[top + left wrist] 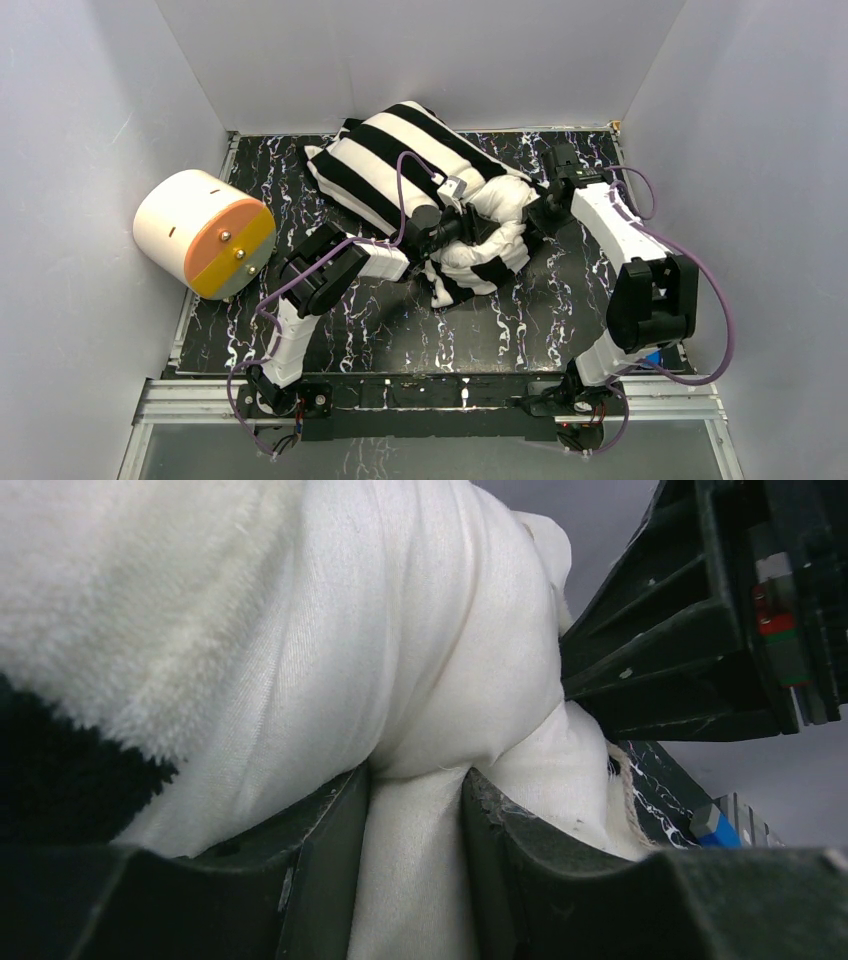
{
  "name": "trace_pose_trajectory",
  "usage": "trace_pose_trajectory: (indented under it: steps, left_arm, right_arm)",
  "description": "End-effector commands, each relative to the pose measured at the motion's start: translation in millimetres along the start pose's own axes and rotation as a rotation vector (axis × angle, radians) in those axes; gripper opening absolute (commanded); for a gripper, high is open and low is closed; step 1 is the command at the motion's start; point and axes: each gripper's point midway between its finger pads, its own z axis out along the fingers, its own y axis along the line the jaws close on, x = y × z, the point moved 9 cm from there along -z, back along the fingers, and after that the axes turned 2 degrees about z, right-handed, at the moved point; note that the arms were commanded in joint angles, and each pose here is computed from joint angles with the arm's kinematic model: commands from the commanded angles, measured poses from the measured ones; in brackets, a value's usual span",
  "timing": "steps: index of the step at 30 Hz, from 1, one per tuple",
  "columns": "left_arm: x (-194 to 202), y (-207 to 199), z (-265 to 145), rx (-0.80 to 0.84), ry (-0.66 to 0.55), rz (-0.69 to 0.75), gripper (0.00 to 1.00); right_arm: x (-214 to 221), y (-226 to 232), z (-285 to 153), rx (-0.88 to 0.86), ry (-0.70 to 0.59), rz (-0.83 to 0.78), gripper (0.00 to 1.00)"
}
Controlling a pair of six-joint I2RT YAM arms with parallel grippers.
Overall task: Put the pillow into the pillowcase
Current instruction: Stuff the pillow into the pillowcase.
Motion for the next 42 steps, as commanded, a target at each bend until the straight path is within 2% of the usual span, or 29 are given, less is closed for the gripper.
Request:
trace_pose_trajectory:
  steps: [1,5,10,12,13,14,15,17,20,25,27,33,38,42]
  left_arm:
    - [144,87,-86,-0.424,0.606,-0.121,0.40]
    - [144,89,-88,-0.426,0.605,-0.121,0.40]
    - [143,90,-90,-0.434,0.608,-0.116,0.40]
    - [142,91,-90,-0.440,0.607,-0.114,0.40]
    - [141,91,-90,-0.445,0.608,-0.106,0.40]
    - [142,93,-90,-0.453,0.613,-0.095,0.40]
    - [144,95,-90,-0.462,0.620,-0.080,0.40]
    - [149,100,-92,-0.480,0.649,-0.049,0.40]
    - [157,103,-95,-0.488,0.670,-0.042,0.39]
    - [165,107,-96,-0.507,0.701,-0.053,0.39]
    - [164,107,-95,-0.503,0.701,-0.060,0.39]
    - [162,98,-90,-0.485,0.694,-0.084,0.39]
    - [157,71,-82,-0.415,0.647,-0.141,0.38]
    - [145,16,-42,-0.274,0.585,-0.131,0.38]
  right_arm:
    - [-5,-11,4,0.184,-0.088,0.048,0.38]
    - [-3,-27,9,0.328,-0.231,0.051,0.34]
    - [-2,-32,18,0.371,-0.252,0.045,0.32]
    - [-4,-27,13,0.358,-0.253,0.040,0.20]
    - [-6,-23,5,0.342,-0.255,0.032,0.08]
    - [-8,-18,-6,0.321,-0.258,0.023,0.00]
    - [-10,-14,-18,0.291,-0.266,0.016,0.00]
    - [-13,0,-50,0.152,-0.300,-0.036,0.00]
    - [-8,11,-83,-0.173,-0.310,-0.185,0.00]
    - [14,15,-117,-0.837,-0.318,-0.438,0.00]
    - [21,18,-118,-1.002,-0.322,-0.501,0.00]
    - [41,37,-70,-1.115,-0.129,-0.755,0.00]
    - [22,48,-42,-0.960,-0.217,-0.843,0.00]
    - [-19,52,-20,-0.814,-0.280,-0.834,0.00]
